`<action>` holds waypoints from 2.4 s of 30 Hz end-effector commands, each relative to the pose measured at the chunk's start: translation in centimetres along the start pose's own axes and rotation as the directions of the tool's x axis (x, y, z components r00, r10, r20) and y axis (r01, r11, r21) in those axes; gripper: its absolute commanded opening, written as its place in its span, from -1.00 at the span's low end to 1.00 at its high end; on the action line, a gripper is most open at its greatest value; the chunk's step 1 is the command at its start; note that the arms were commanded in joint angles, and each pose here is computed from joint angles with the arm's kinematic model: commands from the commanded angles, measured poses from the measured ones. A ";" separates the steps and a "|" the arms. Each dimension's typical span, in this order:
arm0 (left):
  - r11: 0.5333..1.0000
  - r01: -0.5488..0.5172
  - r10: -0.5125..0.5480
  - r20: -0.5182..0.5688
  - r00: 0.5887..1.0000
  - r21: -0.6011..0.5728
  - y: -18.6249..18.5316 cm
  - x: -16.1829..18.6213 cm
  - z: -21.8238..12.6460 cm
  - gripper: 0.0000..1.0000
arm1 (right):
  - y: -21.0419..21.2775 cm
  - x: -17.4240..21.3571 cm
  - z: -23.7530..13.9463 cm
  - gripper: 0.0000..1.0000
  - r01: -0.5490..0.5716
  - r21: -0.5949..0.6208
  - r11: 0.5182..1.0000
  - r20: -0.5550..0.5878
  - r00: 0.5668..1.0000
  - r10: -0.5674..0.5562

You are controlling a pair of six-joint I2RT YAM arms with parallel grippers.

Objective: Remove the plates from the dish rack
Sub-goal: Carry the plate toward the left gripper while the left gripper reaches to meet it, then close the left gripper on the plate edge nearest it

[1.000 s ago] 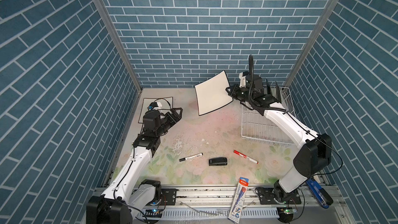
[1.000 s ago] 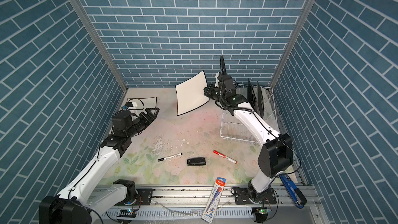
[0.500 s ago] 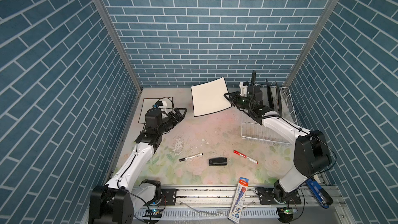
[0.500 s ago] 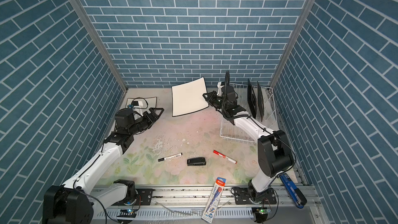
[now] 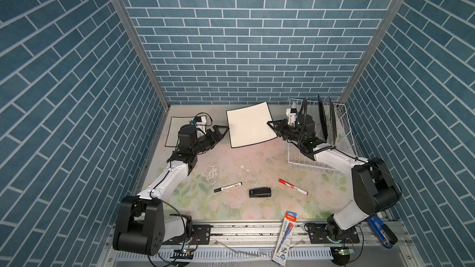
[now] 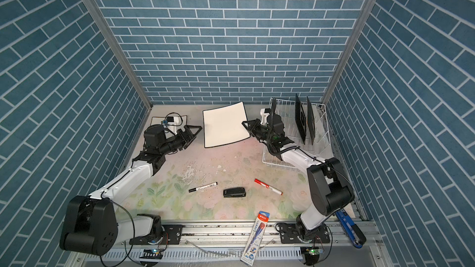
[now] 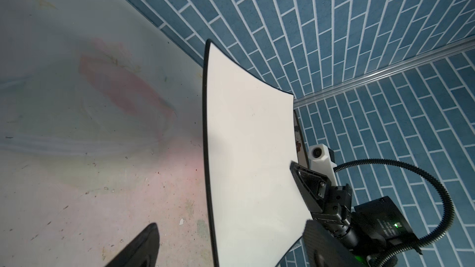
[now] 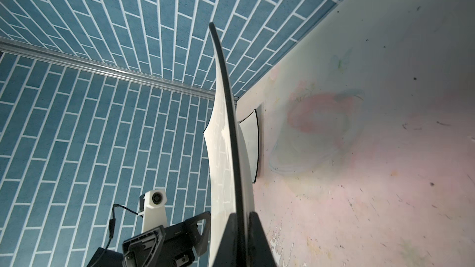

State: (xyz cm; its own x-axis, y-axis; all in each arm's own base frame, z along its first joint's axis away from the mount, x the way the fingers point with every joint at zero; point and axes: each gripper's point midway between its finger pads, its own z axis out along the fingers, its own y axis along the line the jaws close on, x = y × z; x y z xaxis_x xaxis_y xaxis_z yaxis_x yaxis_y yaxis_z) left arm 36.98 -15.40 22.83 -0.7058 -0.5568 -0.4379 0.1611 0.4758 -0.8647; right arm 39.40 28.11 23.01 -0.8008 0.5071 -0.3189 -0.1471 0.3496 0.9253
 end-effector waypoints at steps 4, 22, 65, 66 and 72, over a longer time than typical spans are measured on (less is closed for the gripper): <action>0.993 -0.059 0.062 -0.026 0.998 0.103 -2.2 -0.8 0.8 0.76 | 8.7 -0.7 -3.9 -1.00 0.034 -0.297 0.954 0.051 0.999 -0.019; 0.982 -0.009 0.012 -0.015 1.000 0.188 -3.5 -0.2 3.1 0.69 | 10.5 -1.2 -4.8 -1.00 -0.008 -0.417 0.909 0.104 0.993 0.056; 0.936 0.095 -0.070 -0.086 0.994 0.340 -6.3 -0.2 4.6 -1.00 | 11.2 -0.2 -3.0 -1.00 -0.032 -0.450 0.892 -0.004 0.999 0.034; 0.934 0.098 -0.074 -0.082 0.994 0.343 -6.3 -0.2 4.7 -1.00 | 11.2 -0.1 -3.0 -0.88 -0.034 -0.449 0.893 -0.006 0.999 0.035; 0.934 0.095 -0.080 -0.058 0.995 0.345 -6.3 -1.2 4.4 -1.00 | 10.5 0.2 -2.8 -0.12 -0.048 -0.429 0.902 -0.020 0.999 0.043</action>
State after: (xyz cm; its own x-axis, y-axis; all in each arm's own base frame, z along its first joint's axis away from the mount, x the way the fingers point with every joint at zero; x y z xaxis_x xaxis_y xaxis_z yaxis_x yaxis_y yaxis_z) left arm 39.65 -20.83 24.92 -0.7907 -0.5550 -0.2583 0.1989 0.1662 -0.9658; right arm 37.53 28.84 26.55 -0.8158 0.5409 -0.2048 -0.1890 0.0853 0.9783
